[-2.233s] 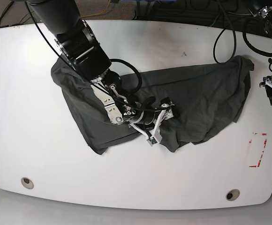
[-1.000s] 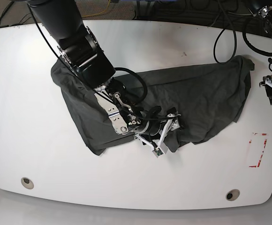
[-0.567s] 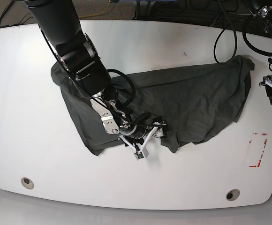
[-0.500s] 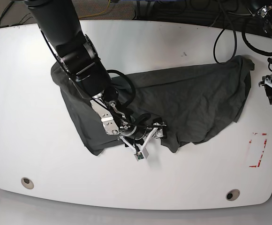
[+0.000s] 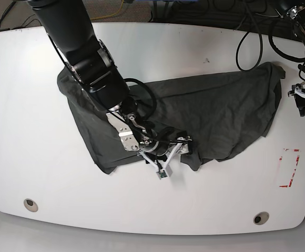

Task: Layout the t-shirt on the table in an organized manner, then fold the t-shirt properly

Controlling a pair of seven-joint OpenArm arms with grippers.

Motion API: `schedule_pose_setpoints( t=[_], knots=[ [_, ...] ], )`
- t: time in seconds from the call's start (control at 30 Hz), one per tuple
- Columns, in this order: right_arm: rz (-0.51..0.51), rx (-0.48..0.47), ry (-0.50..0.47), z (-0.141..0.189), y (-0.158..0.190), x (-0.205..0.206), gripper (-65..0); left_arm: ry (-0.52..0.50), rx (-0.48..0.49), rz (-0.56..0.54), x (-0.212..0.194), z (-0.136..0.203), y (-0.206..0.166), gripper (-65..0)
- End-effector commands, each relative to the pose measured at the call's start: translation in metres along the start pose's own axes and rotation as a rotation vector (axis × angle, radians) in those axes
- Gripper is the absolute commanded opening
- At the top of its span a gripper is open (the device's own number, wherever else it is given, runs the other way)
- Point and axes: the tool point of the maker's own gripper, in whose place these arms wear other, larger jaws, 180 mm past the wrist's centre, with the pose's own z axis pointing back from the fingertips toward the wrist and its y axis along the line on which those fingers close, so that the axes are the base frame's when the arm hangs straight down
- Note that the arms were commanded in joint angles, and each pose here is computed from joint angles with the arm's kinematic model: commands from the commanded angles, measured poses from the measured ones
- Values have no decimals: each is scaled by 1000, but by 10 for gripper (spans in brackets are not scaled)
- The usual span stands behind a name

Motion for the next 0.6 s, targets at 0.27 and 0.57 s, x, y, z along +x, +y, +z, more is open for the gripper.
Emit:
schedule_pose_setpoints(
  t=[0.27,0.57],
  knots=[
    [24,81,-51,-5,41,31,-168,-49,11,-10,15,3,5,-200],
    [28,82,-50,-5,42,31,-171,-49,11,-10,15,3,5,-200]
  ],
)
